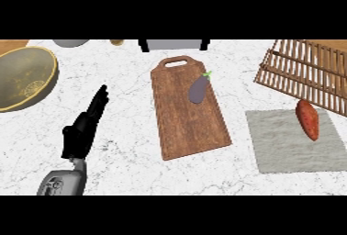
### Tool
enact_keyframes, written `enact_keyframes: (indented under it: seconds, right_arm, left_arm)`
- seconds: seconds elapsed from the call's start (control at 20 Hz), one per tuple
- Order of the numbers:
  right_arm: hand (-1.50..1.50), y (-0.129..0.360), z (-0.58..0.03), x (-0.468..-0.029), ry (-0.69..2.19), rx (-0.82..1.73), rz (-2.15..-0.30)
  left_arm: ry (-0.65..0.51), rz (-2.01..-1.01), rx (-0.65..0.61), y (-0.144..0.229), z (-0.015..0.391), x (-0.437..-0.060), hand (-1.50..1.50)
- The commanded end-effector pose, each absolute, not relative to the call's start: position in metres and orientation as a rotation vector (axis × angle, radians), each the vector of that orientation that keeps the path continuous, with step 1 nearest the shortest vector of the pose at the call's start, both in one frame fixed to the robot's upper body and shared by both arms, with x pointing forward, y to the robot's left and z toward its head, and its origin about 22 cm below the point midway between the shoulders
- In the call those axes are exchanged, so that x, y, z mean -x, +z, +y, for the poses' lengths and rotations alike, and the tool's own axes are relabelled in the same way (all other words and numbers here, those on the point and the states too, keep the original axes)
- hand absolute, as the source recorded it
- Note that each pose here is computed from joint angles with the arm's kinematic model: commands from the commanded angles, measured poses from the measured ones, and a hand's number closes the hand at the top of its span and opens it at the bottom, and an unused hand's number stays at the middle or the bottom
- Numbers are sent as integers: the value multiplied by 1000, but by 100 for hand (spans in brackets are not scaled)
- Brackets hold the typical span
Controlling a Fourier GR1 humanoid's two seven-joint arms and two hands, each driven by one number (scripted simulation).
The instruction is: Pick the bell pepper from the placemat and place it in the tiered shelf
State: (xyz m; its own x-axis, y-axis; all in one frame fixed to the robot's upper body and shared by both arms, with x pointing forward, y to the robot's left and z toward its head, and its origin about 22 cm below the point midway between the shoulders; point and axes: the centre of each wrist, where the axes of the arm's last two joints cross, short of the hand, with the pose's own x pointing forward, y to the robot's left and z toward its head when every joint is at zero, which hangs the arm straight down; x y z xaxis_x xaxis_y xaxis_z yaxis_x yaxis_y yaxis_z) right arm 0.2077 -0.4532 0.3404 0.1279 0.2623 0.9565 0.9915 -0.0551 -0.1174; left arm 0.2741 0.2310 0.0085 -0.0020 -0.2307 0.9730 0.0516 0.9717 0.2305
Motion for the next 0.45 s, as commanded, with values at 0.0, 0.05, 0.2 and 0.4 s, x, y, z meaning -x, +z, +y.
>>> enact_keyframes:
  seconds: [0.0,0.05,0.2,0.4]
  right_arm:
    - [-150,335,-461,-152,-951,1471,-1183]
    - [-150,331,-467,-136,-937,1486,-1191]
    - [-150,331,-465,-104,-859,1498,-1134]
    - [-150,320,-458,-52,-848,1454,-1163]
  left_arm:
    - [-189,-1551,-173,-1,238,-269,0]
    - [-199,-1571,-171,11,246,-270,0]
    - [-214,-1549,-160,13,236,-278,0]
    - [-219,-1546,-153,4,251,-268,0]
